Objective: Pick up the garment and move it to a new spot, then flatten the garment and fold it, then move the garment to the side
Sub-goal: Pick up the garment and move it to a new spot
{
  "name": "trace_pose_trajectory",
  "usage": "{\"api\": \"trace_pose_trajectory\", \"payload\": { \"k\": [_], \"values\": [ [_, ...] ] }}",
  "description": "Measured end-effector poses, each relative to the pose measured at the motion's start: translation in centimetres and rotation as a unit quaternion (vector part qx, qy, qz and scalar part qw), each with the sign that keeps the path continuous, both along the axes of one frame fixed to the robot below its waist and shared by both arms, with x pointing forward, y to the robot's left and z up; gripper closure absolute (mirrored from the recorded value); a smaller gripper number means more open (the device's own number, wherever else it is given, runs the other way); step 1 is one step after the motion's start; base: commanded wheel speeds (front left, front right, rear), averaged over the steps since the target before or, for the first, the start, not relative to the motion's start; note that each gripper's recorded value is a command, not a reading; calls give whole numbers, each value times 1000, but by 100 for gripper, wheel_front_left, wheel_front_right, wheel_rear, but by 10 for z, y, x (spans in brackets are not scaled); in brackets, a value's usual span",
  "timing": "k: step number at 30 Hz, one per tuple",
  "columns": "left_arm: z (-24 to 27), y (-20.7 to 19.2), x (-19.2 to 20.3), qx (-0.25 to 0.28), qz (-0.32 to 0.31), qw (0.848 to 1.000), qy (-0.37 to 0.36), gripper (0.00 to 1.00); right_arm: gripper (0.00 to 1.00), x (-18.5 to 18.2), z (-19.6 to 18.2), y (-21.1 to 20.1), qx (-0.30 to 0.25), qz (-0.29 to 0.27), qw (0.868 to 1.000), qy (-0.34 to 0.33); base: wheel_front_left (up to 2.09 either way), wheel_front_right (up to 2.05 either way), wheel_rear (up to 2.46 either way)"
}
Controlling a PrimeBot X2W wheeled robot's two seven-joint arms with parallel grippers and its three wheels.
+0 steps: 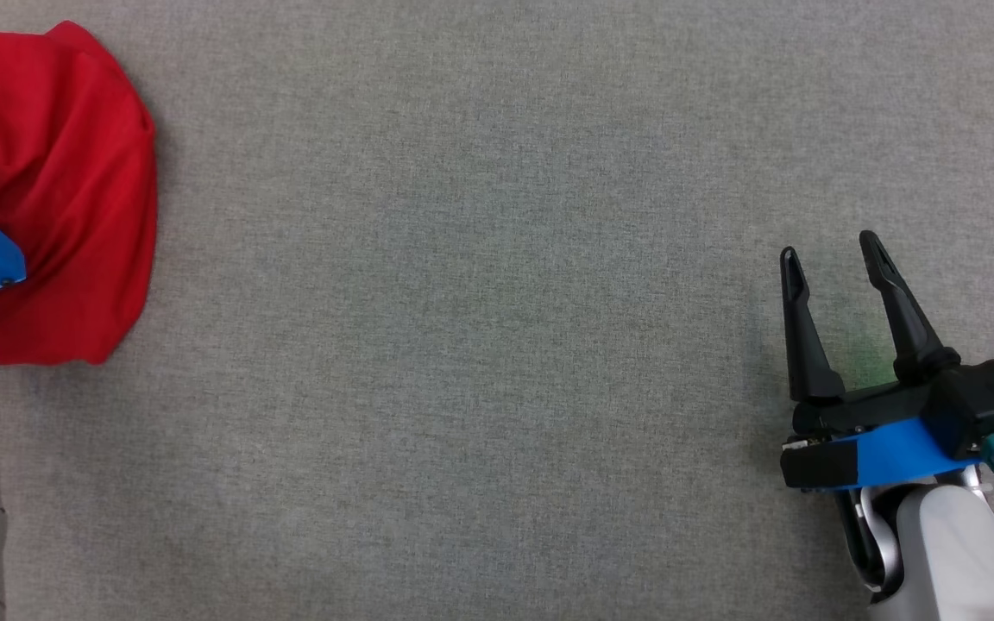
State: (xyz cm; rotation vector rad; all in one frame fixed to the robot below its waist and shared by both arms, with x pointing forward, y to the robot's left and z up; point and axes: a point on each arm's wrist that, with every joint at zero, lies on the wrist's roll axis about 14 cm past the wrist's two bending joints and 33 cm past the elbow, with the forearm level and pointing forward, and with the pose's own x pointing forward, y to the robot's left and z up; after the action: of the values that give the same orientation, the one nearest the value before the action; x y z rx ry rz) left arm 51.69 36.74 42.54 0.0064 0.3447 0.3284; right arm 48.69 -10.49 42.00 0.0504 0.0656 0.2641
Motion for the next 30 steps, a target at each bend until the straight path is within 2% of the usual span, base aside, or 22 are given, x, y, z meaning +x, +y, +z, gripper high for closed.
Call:
{"api": "trace_pose_trajectory", "payload": {
  "k": [5, 10, 11, 12, 13, 18, 23, 27, 30],
  "values": [
    [-42, -3, -19, -40, 15, 996, 75, 0, 0, 1, -1, 0, -1, -1, 1000, 0, 0, 0, 0],
    [-65, -11, -34, -63, 15, 991, 119, 0, 0, 1, 0, 1, 0, 1, 1000, 0, 0, 0, 0],
    [-66, -11, -35, -65, 15, 991, 118, 52, 0, 1, 0, 2, 0, 2, 1000, 0, 0, 0, 0],
    [-64, -11, -35, -65, 15, 991, 115, 62, 0, 1, 1, 2, 1, 2, 1000, -1, 0, 0, 0],
    [-62, -10, -34, -64, 15, 992, 108, 100, 0, 1, 3, 3, 2, 3, 1000, -2, 0, 0, 0],
    [-41, -8, -29, -47, 8, 996, 69, 100, 0, -2, 13, 4, 6, 5, 1000, -11, 0, 0, 0],
    [10, 1, -17, -3, -5, 1000, -20, 100, 0, -9, 30, 3, 17, 3, 1000, -24, 0, 0, 0],
    [53, -3, -5, 19, -21, 996, -84, 100, 0, -18, 41, -2, 21, -4, 999, -31, 0, 0, 0],
    [95, -16, 12, 34, -46, 988, -145, 100, 0, -26, 47, -10, 25, -15, 999, -33, 0, 0, 0]
  ]
}}
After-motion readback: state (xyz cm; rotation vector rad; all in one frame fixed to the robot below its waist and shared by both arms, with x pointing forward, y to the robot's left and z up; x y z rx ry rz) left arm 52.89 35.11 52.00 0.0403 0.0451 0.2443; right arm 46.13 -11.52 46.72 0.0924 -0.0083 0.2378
